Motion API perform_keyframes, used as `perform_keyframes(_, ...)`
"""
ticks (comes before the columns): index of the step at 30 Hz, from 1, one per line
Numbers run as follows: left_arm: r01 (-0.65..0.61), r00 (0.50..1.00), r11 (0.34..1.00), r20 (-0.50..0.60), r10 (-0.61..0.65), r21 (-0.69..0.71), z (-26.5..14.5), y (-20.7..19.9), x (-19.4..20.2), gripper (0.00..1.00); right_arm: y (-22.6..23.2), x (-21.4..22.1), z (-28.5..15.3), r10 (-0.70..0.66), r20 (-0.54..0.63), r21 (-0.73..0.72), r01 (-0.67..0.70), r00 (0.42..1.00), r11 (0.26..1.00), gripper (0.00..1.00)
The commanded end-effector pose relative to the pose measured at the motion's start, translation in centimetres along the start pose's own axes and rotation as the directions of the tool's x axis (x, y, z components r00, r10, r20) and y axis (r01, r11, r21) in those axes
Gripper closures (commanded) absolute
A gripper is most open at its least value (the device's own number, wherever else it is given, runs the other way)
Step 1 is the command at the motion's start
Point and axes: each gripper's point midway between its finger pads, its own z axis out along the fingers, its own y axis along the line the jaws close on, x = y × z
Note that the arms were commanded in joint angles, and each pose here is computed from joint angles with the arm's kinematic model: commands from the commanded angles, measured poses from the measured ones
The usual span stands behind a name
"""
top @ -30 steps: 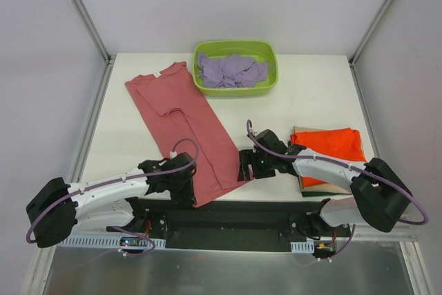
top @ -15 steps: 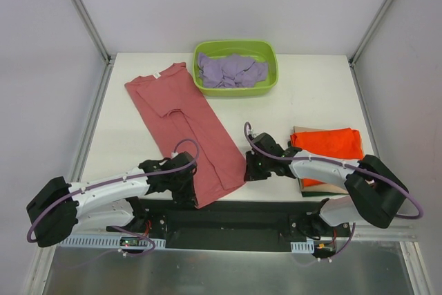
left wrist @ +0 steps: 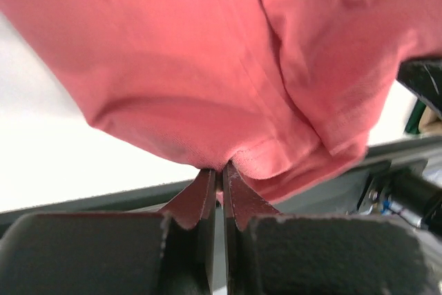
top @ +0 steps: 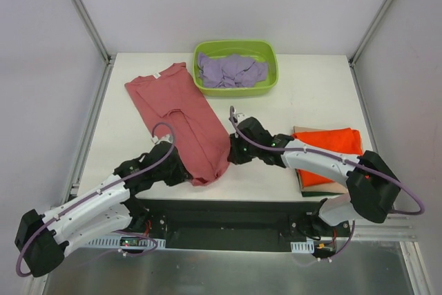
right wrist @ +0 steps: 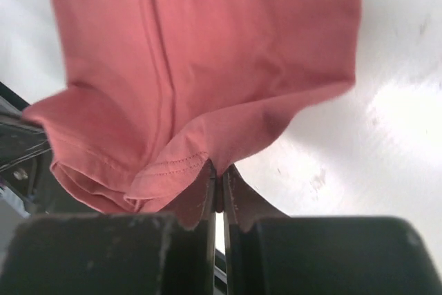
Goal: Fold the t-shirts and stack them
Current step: Grab the bottom of the folded rectangular tshirt with both arms, then fold the folded rectangular tshirt in 1/3 of the way
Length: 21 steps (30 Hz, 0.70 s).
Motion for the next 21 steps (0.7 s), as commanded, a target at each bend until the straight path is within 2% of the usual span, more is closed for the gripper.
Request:
perform_keyframes(1, -0.014, 0.989, 1.000, 0.148, 0.014, -0.006, -0.9, -0.4, -4.7, 1.00, 3.4, -6.0, 0.0, -0.075, 0.124, -0.057, 0.083, 0.989, 0.995, 0.97)
perform_keyframes(6, 0.067, 0.962, 0.996, 0.269, -0.049, -0.060, -1.7, 1.0, -9.4, 1.00, 4.9, -11.1, 1.0, -0.130, 0.195, -0.027, 0.138, 0.972, 0.990, 0.97)
perform_keyframes(12, 0.152, 0.902, 0.978, 0.424, -0.079, -0.141, -3.3, 2.9, -14.6, 1.00, 5.1, -16.5, 3.0, -0.192, 0.254, 0.061, 0.182, 0.948, 0.981, 0.97)
perform_keyframes(18, 0.228, 0.859, 0.963, 0.496, -0.129, -0.145, -3.4, 4.4, -18.9, 1.00, 5.5, -20.8, 5.6, -0.231, 0.300, 0.079, 0.217, 0.926, 0.973, 0.98)
perform_keyframes(21, 0.230, 0.857, 0.964, 0.498, -0.136, -0.132, -3.0, 4.4, -20.5, 1.00, 5.5, -22.3, 6.7, -0.219, 0.312, 0.064, 0.209, 0.924, 0.976, 0.98)
